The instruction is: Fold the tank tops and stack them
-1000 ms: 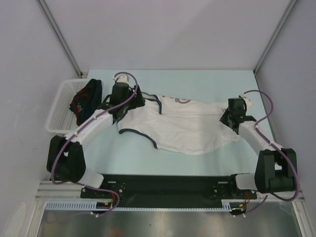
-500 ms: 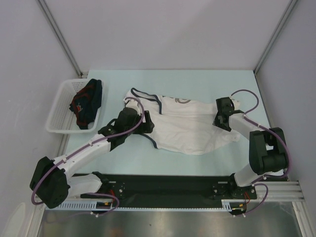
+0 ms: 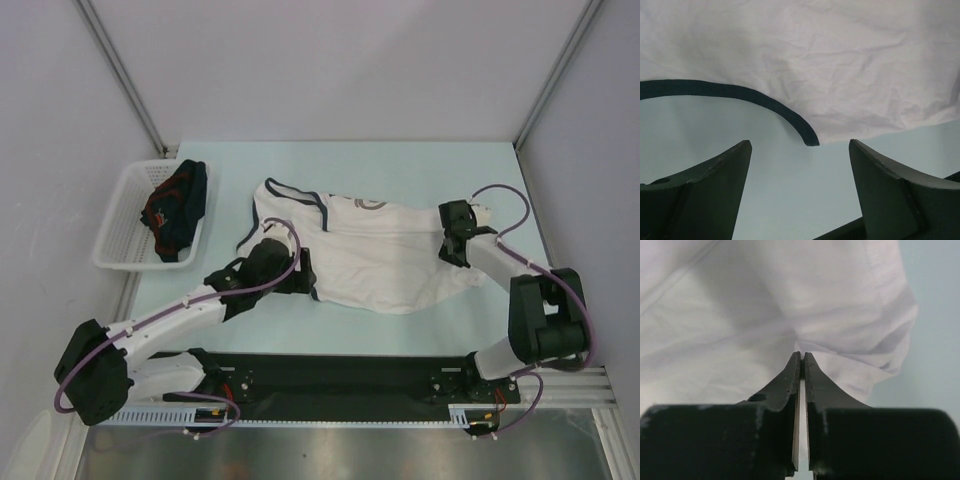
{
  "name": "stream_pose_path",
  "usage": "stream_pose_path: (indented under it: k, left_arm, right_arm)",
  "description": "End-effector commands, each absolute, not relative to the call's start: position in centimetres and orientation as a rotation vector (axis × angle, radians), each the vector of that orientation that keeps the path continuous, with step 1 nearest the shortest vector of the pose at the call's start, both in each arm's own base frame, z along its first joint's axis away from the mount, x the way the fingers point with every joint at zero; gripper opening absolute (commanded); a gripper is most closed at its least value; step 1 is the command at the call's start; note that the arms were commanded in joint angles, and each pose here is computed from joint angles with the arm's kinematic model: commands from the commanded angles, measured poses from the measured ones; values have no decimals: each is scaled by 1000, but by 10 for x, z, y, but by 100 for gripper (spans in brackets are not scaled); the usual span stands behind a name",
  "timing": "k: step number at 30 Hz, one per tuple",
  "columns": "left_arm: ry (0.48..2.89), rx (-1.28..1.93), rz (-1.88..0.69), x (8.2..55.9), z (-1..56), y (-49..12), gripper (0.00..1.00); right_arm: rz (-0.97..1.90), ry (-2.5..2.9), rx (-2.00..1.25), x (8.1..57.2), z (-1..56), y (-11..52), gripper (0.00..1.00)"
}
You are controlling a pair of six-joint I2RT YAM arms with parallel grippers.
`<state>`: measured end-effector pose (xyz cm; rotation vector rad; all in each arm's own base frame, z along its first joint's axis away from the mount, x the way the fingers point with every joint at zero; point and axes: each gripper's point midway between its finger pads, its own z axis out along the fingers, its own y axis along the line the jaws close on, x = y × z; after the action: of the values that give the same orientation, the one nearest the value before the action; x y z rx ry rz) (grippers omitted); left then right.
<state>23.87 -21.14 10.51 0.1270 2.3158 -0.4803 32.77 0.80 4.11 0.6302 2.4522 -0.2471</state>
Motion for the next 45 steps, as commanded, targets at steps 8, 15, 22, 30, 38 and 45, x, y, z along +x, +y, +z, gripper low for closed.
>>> stream_pose_path:
  k: [8, 15, 22, 30, 38, 45]
  left_arm:
    - [2322, 128, -555, 220, 92, -232, 83]
    - [2374, 172, -587, 206, 70, -251, 77]
    - [2424, 186, -591, 198, 46, -265, 73]
    - [2470, 178, -538, 202, 24, -270, 64]
    - [2430, 191, -475, 221, 22, -276, 57]
    - [2453, 215, -408, 225, 20, -275, 11]
  right_arm:
    - [-287, 2170, 896, 278, 113, -36, 0]
    - [-204, 2126, 1180, 220, 93, -47, 0]
    - [-93, 2068, 1364, 190, 76, -35, 0]
    - [-126, 2017, 1401, 183, 77, -42, 0]
    - [-146, 2011, 1414, 183, 70, -44, 0]
    - [-168, 1984, 1444, 181, 71, -53, 0]
